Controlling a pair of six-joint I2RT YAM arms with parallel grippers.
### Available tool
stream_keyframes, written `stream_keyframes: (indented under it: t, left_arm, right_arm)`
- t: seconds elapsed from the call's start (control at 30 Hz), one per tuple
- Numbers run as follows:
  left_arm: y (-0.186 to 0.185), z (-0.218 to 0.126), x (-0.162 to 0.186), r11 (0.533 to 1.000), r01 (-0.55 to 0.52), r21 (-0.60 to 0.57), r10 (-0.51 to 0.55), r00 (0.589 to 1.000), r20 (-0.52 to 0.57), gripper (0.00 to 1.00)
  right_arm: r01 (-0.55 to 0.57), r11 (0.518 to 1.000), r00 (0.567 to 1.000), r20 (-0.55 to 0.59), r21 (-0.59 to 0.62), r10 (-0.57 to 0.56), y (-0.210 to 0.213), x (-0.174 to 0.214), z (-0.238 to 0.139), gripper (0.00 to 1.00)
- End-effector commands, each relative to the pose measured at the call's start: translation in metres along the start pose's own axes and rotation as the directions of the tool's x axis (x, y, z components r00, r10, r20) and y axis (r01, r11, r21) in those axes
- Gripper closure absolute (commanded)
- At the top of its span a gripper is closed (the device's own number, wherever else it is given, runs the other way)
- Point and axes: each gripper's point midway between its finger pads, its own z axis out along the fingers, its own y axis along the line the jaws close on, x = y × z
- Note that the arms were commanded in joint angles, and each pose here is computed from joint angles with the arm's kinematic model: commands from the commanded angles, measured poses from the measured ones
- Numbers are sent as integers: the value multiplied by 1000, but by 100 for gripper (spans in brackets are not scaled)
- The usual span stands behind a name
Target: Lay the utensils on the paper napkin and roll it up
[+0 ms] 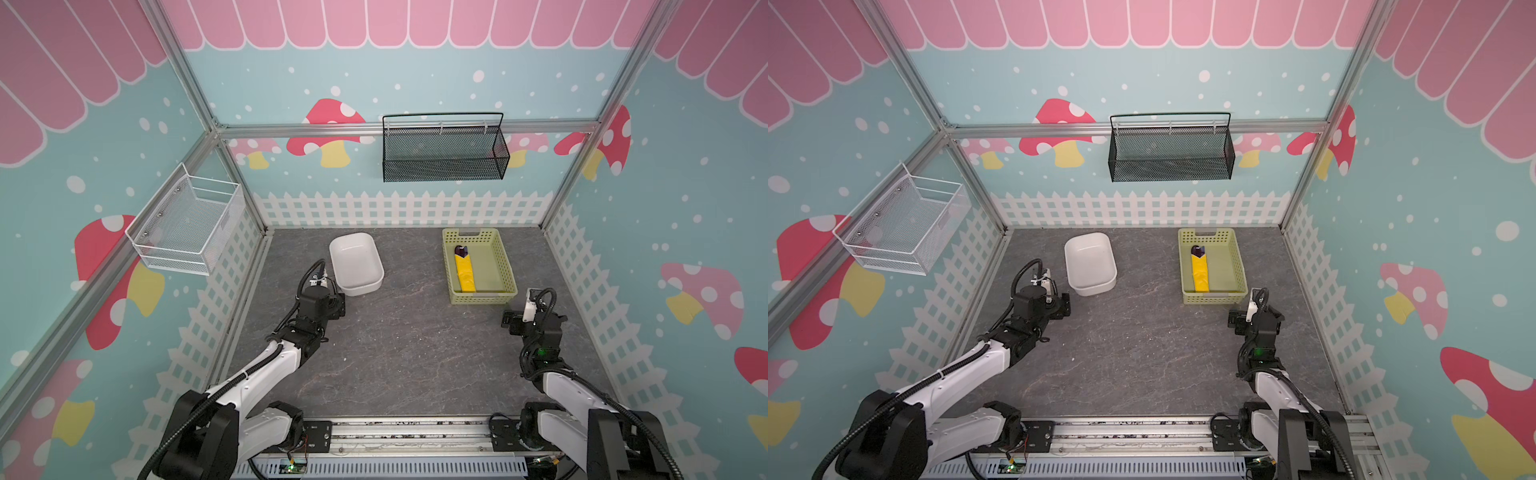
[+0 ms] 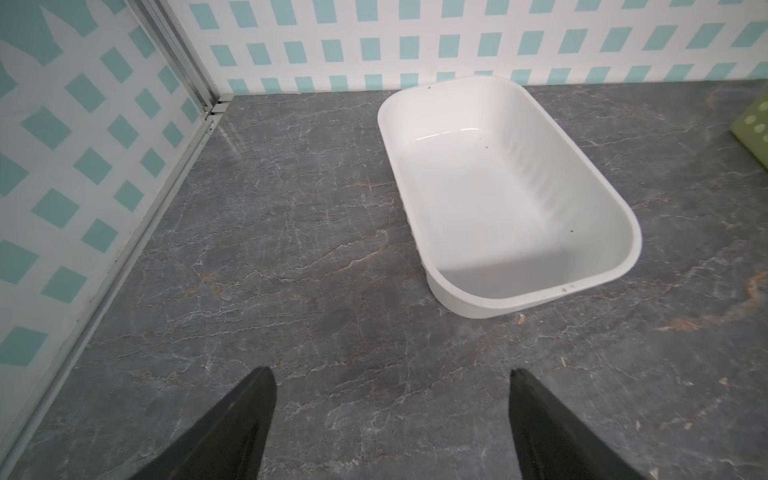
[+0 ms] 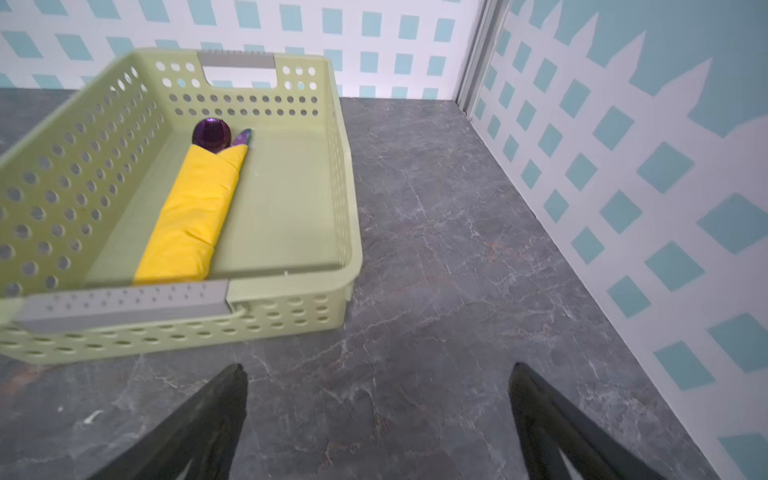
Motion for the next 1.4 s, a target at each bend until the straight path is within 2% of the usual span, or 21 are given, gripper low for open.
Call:
stream_keyframes:
  t: [0.0, 0.1, 0.23, 0.3, 0.43, 0.53, 0.7, 0.8, 0.9, 0.97, 1.0, 1.1, 1.37]
  left_arm:
    - [13, 9, -17, 990, -79, -118, 94, 988, 125, 8]
    - [14, 24, -2, 987, -106, -121, 125, 979, 159, 3]
    - [5, 40, -7, 983, -160, -84, 174, 966, 191, 2]
    - [6, 46, -9, 987, -143, -78, 157, 964, 216, 1]
    - [10, 56, -7, 993, -113, -34, 116, 982, 151, 1]
    - [8, 55, -6, 994, -102, 24, 97, 983, 156, 1]
    - [14, 48, -6, 996, -63, 56, 51, 979, 199, 1]
    - [22, 44, -6, 998, -19, 63, 5, 975, 224, 1]
    - [36, 51, -4, 995, 52, 83, -69, 975, 209, 0]
    - [37, 58, 5, 991, 64, 114, -87, 973, 212, 1]
    - [44, 57, 6, 991, 92, 100, -113, 964, 240, 1]
    - [51, 64, 8, 990, 120, 77, -133, 972, 195, 1]
    - [51, 62, 6, 991, 121, 65, -132, 969, 208, 1]
  right_arm:
    - [-25, 997, 980, 198, 72, 11, -13, -42, -4, 1]
    - [-42, 997, 968, 251, 58, 26, -11, -51, -3, 1]
    - [-68, 997, 947, 317, 34, 53, -7, -61, -1, 1]
    - [-52, 998, 940, 337, 21, 42, -4, -62, 2, 1]
    - [-19, 1000, 944, 331, -7, 20, 5, -53, 13, 1]
    - [-1, 1000, 945, 328, -20, 7, 10, -51, 17, 1]
    - [8, 1000, 950, 313, -30, 2, 12, -50, 21, 1]
    - [13, 999, 952, 306, -29, -3, 13, -50, 23, 1]
    - [13, 1000, 953, 303, -24, -5, 13, -50, 24, 1]
    - [12, 1000, 953, 303, -22, -5, 13, -50, 24, 1]
    - [14, 1000, 953, 301, -22, -7, 13, -49, 24, 1]
    - [13, 1000, 953, 302, -21, -6, 13, -50, 25, 1]
    - [13, 1000, 953, 302, -20, -6, 13, -50, 24, 1]
